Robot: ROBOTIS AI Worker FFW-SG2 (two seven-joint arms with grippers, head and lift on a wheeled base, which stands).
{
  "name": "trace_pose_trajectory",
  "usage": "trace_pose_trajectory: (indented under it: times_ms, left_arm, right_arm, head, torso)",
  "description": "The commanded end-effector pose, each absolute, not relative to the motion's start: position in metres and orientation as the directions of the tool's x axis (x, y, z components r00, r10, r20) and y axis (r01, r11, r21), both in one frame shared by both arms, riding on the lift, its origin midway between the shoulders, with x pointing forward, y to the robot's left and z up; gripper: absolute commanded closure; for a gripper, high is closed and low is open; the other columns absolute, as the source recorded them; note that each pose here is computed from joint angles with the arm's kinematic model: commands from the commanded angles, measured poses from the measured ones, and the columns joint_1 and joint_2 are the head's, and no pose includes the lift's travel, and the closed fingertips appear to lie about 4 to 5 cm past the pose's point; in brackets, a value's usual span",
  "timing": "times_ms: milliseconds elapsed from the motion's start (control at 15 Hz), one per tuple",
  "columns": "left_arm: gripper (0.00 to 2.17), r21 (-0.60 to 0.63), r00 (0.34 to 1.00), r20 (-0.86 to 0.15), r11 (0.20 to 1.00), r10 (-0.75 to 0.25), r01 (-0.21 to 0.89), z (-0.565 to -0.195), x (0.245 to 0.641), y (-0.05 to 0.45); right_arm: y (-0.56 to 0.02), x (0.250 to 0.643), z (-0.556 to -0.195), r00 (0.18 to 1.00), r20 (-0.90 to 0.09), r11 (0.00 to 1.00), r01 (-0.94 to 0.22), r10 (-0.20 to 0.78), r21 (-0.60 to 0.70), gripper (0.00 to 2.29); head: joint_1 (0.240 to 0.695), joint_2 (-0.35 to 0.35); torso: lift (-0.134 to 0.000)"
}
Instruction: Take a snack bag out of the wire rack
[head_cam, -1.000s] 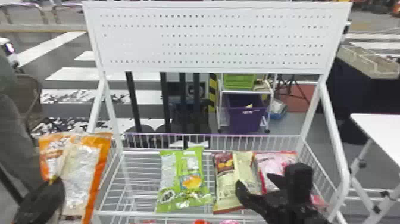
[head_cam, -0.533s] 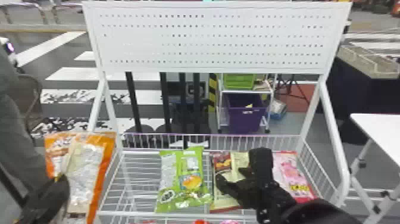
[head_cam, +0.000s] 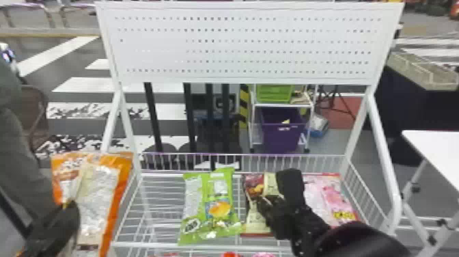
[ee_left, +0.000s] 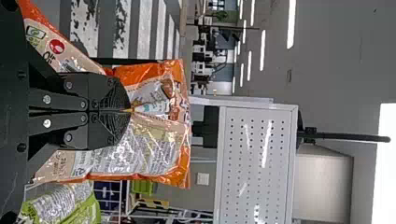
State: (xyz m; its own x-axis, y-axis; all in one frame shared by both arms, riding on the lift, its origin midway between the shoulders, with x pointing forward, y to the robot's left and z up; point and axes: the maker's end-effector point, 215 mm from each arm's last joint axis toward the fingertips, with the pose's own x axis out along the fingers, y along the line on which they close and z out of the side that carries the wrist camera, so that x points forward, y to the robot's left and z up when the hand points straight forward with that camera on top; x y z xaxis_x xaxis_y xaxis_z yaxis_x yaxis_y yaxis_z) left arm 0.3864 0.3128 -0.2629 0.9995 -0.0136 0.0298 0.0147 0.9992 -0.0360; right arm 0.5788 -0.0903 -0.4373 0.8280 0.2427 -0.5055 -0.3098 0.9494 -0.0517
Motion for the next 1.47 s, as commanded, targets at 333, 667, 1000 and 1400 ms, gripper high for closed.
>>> trace_pose_trajectory:
  times_ms: [333, 667, 1000, 1400]
  left_arm:
    - [1.88, -0.039, 0.999, 0.028, 0.999, -0.015, 0.016, -0.264, 0.386, 0.312]
    - [1.88, -0.045, 0.999, 0.029, 0.999, -0.028, 0.029, -0.263, 0.385, 0.304]
    - [1.88, -0.045, 0.999, 0.030, 0.998, -0.037, 0.038, -0.263, 0.387, 0.300]
    - [1.88, -0.048, 0.999, 0.025, 0.998, -0.037, 0.038, -0.265, 0.386, 0.300]
  right_arm:
    - [-0.095, 0.570, -0.390, 0.875, -0.431, 0.951, -0.291, 0.223, -0.100, 2.25]
    - [-0.139, 0.518, -0.333, 0.933, -0.321, 0.961, -0.223, 0.161, -0.165, 2.25]
    - [-0.196, 0.433, -0.285, 0.976, -0.178, 0.977, -0.149, 0.122, -0.153, 2.25]
    - [-0.218, 0.361, -0.267, 0.988, -0.063, 0.987, -0.146, 0.141, -0.075, 2.25]
  head:
    - [0.499, 0.000]
    - [0.499, 0.000]
    - [0.499, 0.000]
    - [0.499, 0.000]
  torso:
    - [0.000]
    - [0.000]
    - [0.000]
    - [0.000]
